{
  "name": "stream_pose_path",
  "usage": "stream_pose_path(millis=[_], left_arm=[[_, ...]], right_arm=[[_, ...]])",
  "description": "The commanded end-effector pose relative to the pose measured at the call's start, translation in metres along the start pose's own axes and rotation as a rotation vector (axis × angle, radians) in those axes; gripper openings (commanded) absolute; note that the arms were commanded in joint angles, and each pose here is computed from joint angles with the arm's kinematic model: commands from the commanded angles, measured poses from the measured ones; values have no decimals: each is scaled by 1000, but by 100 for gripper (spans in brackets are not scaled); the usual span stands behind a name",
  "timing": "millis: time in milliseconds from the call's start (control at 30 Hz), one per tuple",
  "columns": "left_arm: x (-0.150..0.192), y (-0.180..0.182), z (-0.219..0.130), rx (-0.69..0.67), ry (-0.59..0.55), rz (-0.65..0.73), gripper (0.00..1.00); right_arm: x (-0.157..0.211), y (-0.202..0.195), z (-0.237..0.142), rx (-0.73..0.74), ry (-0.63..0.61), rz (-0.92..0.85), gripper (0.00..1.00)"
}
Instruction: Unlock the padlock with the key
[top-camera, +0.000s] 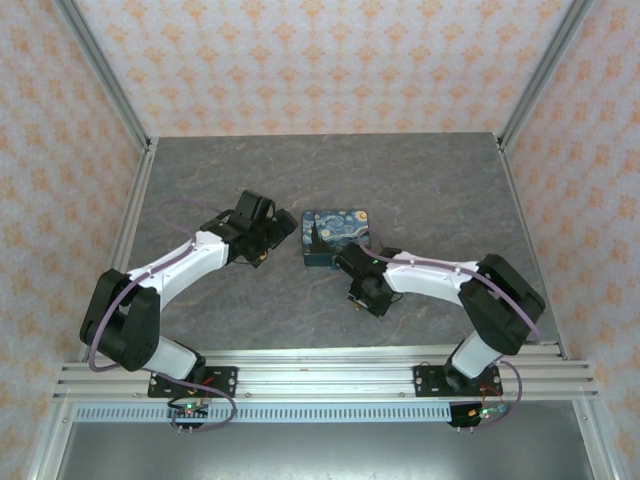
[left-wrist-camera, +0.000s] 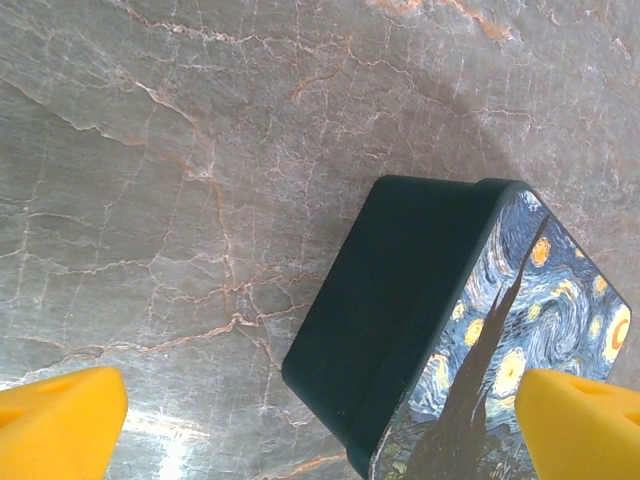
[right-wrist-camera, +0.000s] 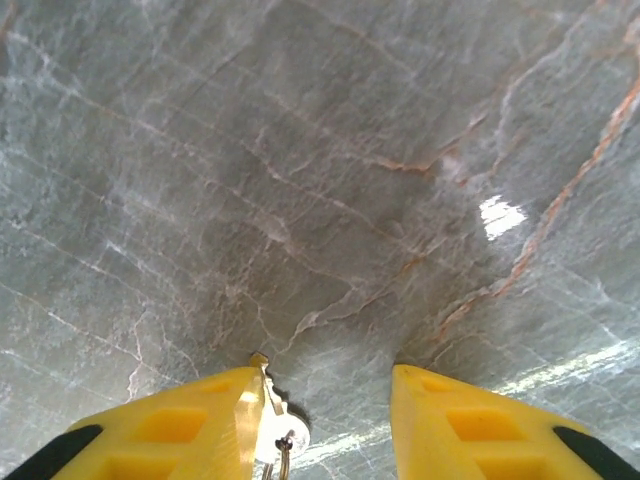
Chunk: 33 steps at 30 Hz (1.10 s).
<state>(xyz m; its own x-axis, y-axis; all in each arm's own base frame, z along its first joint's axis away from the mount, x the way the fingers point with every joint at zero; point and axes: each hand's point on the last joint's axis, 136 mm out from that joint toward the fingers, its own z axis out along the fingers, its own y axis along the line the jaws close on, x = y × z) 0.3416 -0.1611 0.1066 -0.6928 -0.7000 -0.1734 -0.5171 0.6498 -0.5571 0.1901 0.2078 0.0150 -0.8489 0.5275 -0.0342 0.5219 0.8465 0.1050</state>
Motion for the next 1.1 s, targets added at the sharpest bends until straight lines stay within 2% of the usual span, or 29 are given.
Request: stream_pose_path(millis=[0,233,500,733,1067], left_arm=[[-2,1,4,2,10,8,100],[-4,5,-1,-4,7,13,100],[-1,10,-3,-6,14,15,100],[1,11,-6,-2,16,16,100],[3,16,-9,-10,15,15,100]], right_arm=[[27,18,21,-13,97,-95,35],[26,15,25,25,82,-147,22],[-1,7,18,9,1,-160,0],[-32,3,10,-34,-81,-139,0],[-52,-18,2,16,-171,-100,0]])
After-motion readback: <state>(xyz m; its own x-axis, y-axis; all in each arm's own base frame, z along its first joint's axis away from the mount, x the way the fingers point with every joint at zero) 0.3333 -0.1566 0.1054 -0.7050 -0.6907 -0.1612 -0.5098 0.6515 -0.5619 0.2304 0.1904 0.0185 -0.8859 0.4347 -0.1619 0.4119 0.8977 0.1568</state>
